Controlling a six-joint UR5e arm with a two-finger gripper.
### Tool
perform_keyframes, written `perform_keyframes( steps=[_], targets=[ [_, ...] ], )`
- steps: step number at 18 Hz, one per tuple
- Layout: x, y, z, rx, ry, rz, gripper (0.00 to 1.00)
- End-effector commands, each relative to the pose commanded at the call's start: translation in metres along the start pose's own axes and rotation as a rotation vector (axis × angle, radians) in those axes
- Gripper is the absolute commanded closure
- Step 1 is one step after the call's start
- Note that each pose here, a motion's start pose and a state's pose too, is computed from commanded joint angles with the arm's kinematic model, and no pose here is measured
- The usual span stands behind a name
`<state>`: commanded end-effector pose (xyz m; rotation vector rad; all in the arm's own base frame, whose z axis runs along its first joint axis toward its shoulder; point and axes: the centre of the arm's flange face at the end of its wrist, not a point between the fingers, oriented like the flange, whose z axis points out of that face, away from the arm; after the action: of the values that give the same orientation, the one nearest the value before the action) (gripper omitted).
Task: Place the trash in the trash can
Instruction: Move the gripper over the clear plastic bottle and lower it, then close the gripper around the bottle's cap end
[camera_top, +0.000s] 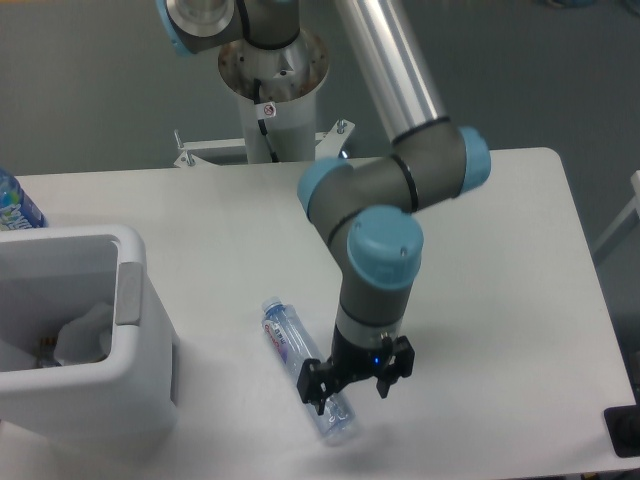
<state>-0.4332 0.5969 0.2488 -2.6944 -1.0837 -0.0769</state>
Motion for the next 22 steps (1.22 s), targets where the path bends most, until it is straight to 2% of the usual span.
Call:
perform_keyframes(
  steps=[6,9,18,22],
  targets=[
    [0.008,0.005,0.032,-0.044,-0.007,-0.005,0.00],
    [0.017,0.006,0.040,-0.052,-0.044,0.006,0.00],
    [0.020,0.005,0.063,-0.074,-0.049,-0.004,0.00],
    [0.019,0.003,0.072,-0.076,-0.082,-0.011,0.00]
  ],
)
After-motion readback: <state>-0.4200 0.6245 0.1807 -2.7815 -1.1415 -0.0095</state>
